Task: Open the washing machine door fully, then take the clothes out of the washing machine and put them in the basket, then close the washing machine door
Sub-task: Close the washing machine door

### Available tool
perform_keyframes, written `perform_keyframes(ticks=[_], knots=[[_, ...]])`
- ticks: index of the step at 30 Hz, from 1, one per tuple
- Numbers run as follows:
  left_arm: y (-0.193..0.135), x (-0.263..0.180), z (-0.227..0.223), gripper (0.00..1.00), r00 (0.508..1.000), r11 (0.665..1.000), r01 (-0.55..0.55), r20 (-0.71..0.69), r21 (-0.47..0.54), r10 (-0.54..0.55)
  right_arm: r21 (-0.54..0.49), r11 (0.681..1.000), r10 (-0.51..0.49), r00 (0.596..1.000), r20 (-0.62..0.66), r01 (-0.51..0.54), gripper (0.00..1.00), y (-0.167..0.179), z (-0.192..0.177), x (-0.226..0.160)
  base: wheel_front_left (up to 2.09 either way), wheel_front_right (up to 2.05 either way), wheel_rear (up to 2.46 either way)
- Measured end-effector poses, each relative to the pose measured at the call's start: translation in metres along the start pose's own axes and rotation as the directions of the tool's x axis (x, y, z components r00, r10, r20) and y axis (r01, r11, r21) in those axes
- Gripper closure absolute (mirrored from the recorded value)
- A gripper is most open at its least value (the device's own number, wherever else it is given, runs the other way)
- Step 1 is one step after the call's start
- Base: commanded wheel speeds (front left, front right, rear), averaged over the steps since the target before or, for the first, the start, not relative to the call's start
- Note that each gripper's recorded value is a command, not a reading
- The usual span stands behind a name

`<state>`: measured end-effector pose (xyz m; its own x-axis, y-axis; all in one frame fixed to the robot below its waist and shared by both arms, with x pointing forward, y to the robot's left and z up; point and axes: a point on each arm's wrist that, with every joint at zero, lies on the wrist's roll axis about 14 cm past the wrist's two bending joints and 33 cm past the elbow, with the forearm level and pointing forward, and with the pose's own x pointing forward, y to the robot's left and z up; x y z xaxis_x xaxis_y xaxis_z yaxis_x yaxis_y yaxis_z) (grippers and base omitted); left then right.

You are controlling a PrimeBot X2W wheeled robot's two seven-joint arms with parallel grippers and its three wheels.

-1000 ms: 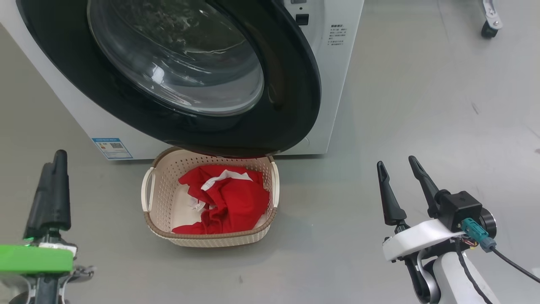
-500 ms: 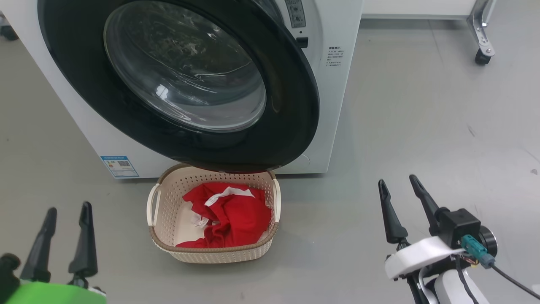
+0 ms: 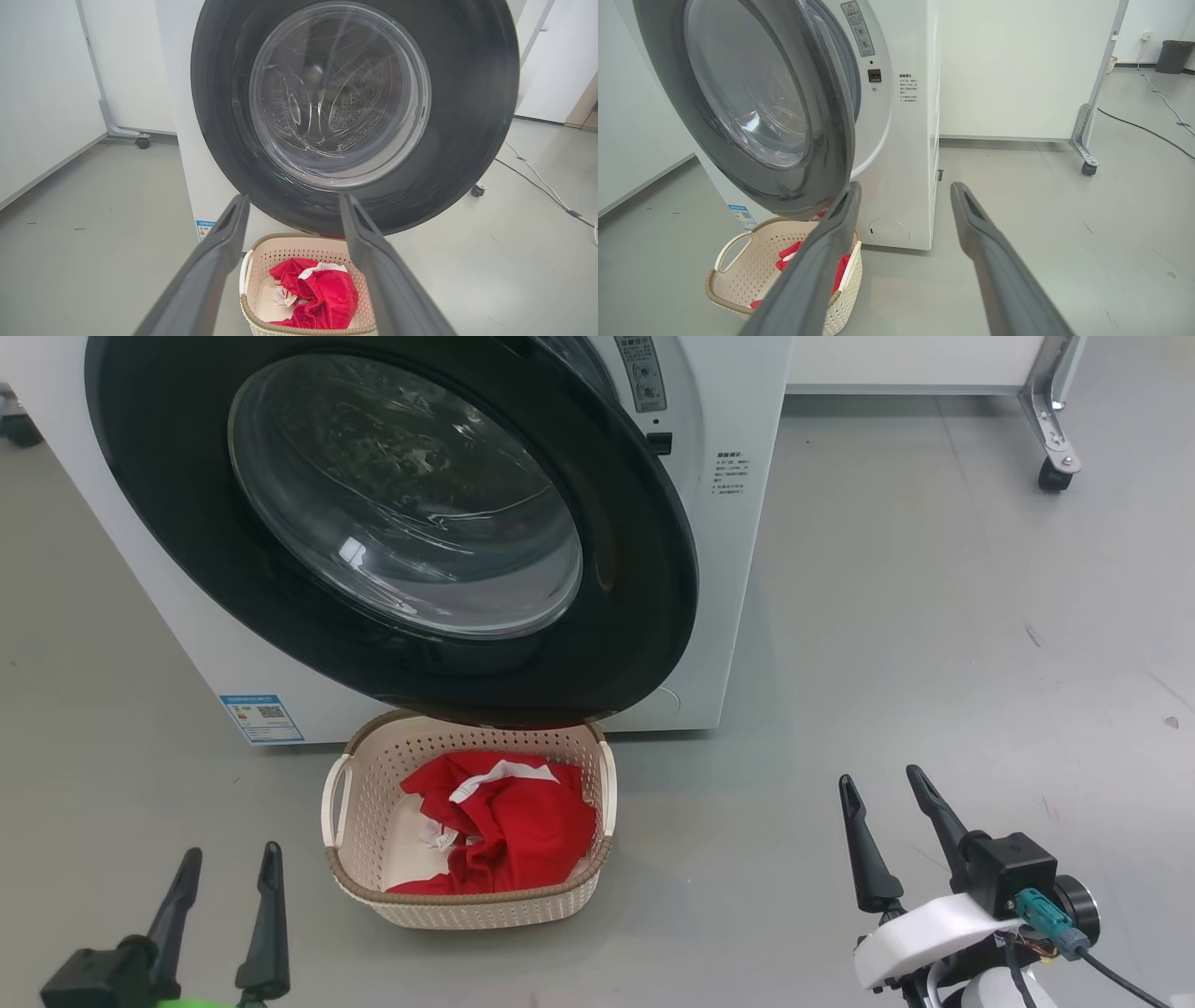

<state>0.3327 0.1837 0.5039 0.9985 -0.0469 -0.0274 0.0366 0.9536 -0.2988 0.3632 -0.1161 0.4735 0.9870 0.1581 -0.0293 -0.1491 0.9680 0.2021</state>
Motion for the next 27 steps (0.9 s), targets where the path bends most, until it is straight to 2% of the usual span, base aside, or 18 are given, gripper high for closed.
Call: perform_keyframes(ticks=[27], knots=[[-0.005, -0.005, -0.023, 0.00, 0.999, 0.999, -0.029, -0.039, 0.035, 0.030, 0.001, 1.000, 0.003, 1.000, -0.001, -0.003, 0.00, 0.002, 0.000, -0.001, 0.00, 0.00, 0.00]])
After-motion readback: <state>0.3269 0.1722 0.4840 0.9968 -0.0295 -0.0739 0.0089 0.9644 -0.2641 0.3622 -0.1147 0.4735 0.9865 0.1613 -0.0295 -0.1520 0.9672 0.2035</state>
